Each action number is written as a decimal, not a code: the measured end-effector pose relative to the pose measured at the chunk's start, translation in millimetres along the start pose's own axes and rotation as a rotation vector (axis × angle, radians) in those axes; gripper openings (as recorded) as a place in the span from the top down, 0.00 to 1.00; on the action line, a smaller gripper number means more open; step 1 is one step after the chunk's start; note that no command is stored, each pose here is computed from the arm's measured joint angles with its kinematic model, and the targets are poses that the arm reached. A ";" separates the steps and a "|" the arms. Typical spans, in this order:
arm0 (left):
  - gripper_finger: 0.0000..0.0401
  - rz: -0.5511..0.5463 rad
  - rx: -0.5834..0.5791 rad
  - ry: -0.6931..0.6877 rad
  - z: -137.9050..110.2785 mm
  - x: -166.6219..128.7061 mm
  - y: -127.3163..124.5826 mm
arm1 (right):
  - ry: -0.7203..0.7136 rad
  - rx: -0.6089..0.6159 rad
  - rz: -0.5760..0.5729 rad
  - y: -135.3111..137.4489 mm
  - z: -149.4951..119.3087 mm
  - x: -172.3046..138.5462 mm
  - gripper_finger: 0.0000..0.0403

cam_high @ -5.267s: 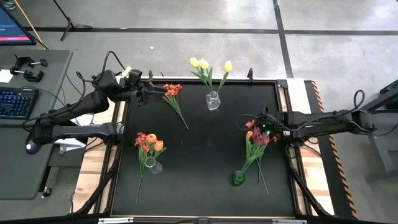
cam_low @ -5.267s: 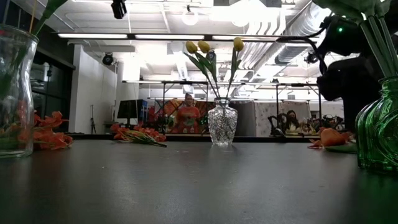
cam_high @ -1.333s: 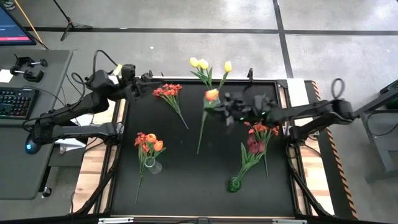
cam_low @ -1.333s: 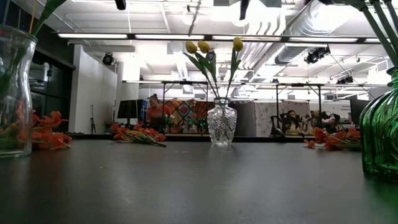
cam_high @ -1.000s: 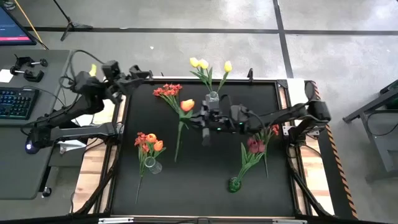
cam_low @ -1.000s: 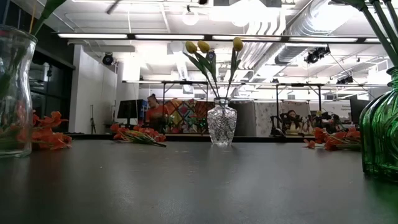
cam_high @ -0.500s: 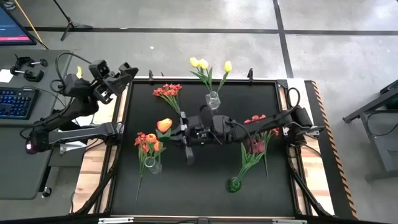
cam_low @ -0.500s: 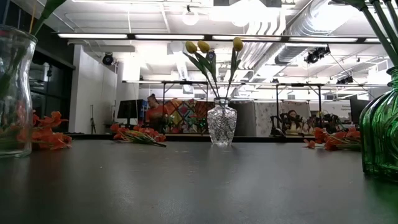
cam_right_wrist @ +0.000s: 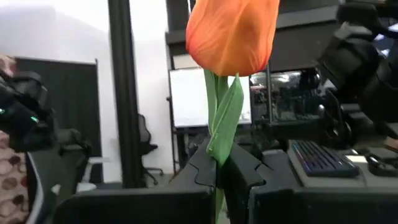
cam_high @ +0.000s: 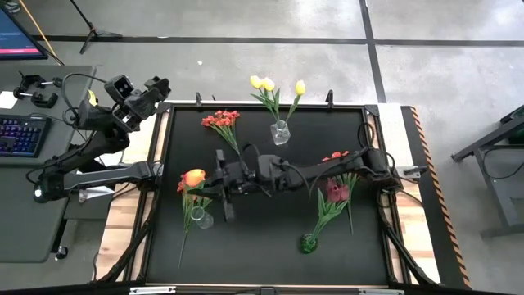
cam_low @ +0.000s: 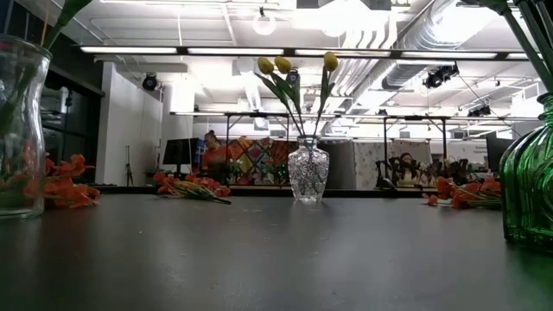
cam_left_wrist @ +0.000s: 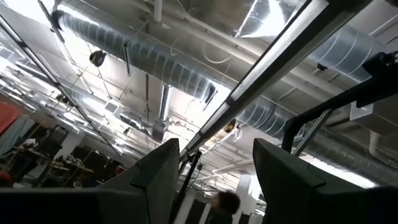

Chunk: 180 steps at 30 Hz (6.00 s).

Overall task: Sort flowers into vase by color
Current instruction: Put the orange tulip into the bottom transparent vase, then move the top orange flowers to the middle right of the table

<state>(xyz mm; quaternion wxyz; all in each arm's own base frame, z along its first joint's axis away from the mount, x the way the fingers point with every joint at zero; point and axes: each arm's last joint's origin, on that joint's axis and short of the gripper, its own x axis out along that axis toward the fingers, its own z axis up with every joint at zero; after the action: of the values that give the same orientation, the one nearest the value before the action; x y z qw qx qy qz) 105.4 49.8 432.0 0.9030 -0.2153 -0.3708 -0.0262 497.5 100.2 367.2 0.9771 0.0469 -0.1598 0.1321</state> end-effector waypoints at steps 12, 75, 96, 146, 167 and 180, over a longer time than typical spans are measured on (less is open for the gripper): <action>0.52 0.000 -0.011 0.000 0.0 0.0 0.0 | 0.096 -0.008 -0.049 -20.8 -8.8 1.3 1.00; 0.52 0.148 0.013 0.088 -11.8 -0.2 13.4 | 0.942 -0.022 -0.388 -58.8 47.2 -93.6 0.28; 0.52 0.118 -0.029 0.127 -13.8 0.1 13.4 | 0.863 0.363 -0.793 -118.6 -171.6 -123.7 0.28; 0.52 0.136 -0.035 0.144 -15.8 0.0 15.3 | 0.973 0.363 -1.024 -188.5 -206.4 -107.0 0.30; 0.52 0.090 -0.038 0.172 -14.4 -2.2 11.0 | 1.175 0.209 -0.831 -151.4 -131.8 -103.1 0.99; 0.52 0.077 0.016 0.171 -12.9 -3.4 9.0 | 0.944 0.036 -0.846 -112.6 33.5 -117.4 1.00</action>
<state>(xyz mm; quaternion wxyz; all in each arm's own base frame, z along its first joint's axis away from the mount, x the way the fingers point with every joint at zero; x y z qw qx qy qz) 113.2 52.3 418.2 0.9334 -0.2191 -0.2841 -0.0068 410.9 -41.1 355.2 0.9092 0.0590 0.3227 -0.2562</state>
